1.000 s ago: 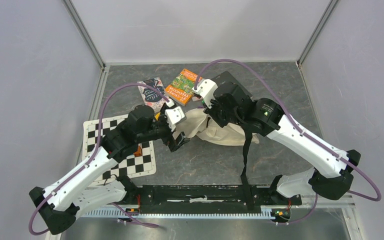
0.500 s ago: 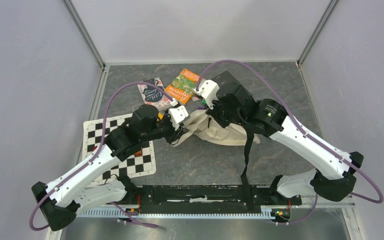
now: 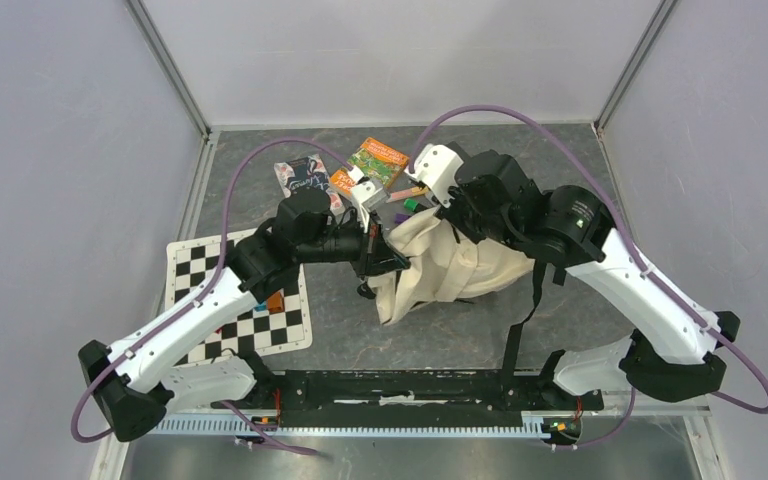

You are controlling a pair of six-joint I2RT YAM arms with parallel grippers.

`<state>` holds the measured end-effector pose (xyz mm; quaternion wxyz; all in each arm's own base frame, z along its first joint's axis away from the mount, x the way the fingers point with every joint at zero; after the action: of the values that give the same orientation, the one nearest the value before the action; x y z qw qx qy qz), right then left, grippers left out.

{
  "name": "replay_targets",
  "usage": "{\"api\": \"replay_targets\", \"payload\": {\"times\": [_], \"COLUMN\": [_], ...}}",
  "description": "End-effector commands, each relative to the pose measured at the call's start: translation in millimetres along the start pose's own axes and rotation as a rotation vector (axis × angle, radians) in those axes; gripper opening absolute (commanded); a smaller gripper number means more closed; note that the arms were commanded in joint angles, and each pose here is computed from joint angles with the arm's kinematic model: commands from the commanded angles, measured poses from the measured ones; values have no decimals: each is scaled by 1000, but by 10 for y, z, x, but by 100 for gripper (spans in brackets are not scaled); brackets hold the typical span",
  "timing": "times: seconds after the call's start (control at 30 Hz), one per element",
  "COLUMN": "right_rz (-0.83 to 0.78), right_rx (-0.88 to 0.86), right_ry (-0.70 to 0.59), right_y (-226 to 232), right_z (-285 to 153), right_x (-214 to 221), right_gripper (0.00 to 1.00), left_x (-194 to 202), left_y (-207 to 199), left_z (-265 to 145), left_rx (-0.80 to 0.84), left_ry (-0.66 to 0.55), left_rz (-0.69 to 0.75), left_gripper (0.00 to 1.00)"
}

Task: Pack the student bag
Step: Adjust the student bag at the center of the board.

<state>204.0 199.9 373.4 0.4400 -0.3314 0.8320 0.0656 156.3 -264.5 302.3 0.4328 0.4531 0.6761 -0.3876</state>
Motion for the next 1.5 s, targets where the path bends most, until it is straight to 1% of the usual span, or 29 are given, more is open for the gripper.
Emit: {"api": "replay_targets", "payload": {"times": [0.0,0.1,0.17,0.27,0.3,0.33,0.4,0.47,0.5,0.53,0.63,0.73,0.9,1.03,1.1,1.2,1.3,1.4,1.47], "right_rz": [85,111,134,151,152,153,159,170,179,189,223,275,329,337,361,357,369,376,396], "right_rx": [57,84,117,127,126,130,155,180,193,202,232,245,289,316,311,296,202,115,91], "right_ry": [-178,-153,-142,-137,-134,-133,-139,-162,-178,-196,-236,-273,-331,-339,-334,-291,-233,-216,-203], "right_y": [-116,-56,-26,45,66,70,40,-11,-48,-78,-197,-293,-448,-527,-504,-475,-414,-374,-402], "right_z": [-177,50,231,445,489,515,519,458,414,365,243,82,-196,-319,-277,-104,144,315,409], "right_x": [-426,-390,-338,-303,-302,-303,-325,-382,-419,-455,-531,-557,-489,-314,-171,113,374,552,652], "right_gripper": [8,12,17,34,38,46,67,88,95,98,98,98,98,98,98,98,98,98,98], "left_x": [-148,59,224,457,531,581,672,733,751,762,788,867,947,958,980,1022,1011,995,1005], "left_y": [-231,-125,-22,188,257,326,419,482,512,556,716,969,1348,1438,1470,1505,1503,1490,1487], "left_z": [60,143,182,161,141,112,65,16,-3,-28,-95,-183,-341,-347,-347,-357,-383,-419,-434], "left_rx": [115,52,22,-27,-46,-66,-99,-137,-156,-174,-226,-325,-367,-366,-379,-395,-398,-407,-412], "left_ry": [-63,-32,0,24,28,28,53,114,141,169,225,268,213,218,223,226,206,192,188], "left_rz": [-321,-420,-489,-566,-574,-574,-513,-442,-417,-393,-366,-387,-512,-499,-489,-452,-384,-328,-304], "left_gripper": [2,2,2,2,2,2,2,2,2,2,2,2,2,2,2,2,2,2,2]}}
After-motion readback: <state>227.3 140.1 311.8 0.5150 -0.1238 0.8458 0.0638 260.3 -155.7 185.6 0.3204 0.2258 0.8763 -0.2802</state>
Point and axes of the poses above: each gripper's point midway between its finger pads, its own z axis out along the fingers, its own y axis along the line the jaws close on, x = y × z, the point moved 4 cm from there along -z, back along the fingers, and after that the axes turned 15 degrees about z, right-handed, at the moved point
